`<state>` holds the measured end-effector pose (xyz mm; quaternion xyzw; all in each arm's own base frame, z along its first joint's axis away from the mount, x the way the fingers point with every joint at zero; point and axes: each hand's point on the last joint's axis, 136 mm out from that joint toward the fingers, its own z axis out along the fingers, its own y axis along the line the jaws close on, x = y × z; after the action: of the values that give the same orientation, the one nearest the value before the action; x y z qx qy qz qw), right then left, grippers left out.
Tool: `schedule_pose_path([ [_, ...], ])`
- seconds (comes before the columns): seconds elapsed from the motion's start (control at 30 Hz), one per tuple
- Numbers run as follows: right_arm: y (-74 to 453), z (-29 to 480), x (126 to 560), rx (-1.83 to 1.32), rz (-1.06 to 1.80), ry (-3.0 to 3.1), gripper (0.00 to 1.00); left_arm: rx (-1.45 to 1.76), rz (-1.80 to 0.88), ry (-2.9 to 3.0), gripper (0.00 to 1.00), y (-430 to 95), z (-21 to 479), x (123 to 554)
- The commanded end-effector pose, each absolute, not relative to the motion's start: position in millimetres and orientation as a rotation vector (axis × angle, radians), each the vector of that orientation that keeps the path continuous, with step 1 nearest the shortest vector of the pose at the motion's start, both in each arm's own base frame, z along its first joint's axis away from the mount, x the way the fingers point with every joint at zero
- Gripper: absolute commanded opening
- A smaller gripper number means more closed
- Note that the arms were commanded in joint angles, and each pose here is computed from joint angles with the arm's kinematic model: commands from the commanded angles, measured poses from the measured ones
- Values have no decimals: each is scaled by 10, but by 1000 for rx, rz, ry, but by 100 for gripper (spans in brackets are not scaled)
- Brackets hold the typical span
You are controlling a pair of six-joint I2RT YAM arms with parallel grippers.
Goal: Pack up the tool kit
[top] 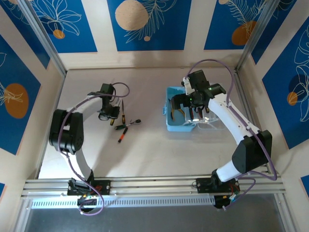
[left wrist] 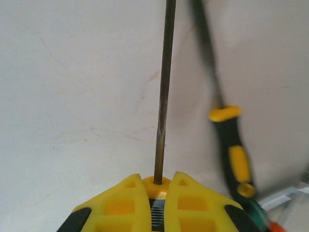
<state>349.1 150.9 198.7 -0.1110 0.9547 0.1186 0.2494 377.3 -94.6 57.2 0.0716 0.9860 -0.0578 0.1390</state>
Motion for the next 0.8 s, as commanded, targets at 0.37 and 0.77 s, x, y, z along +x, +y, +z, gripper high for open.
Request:
schedule_pose_path([
  [0.37, 1972, 2599, 3494, -241, 910, 2340, 100, 436, -1143, 2235, 0, -2435, 2504, 3664],
  [0.77, 2280, 2932, 3642, -199, 1156, 2147, 84, 590, -1577, 2004, 0, -3409, 2884, 3468],
])
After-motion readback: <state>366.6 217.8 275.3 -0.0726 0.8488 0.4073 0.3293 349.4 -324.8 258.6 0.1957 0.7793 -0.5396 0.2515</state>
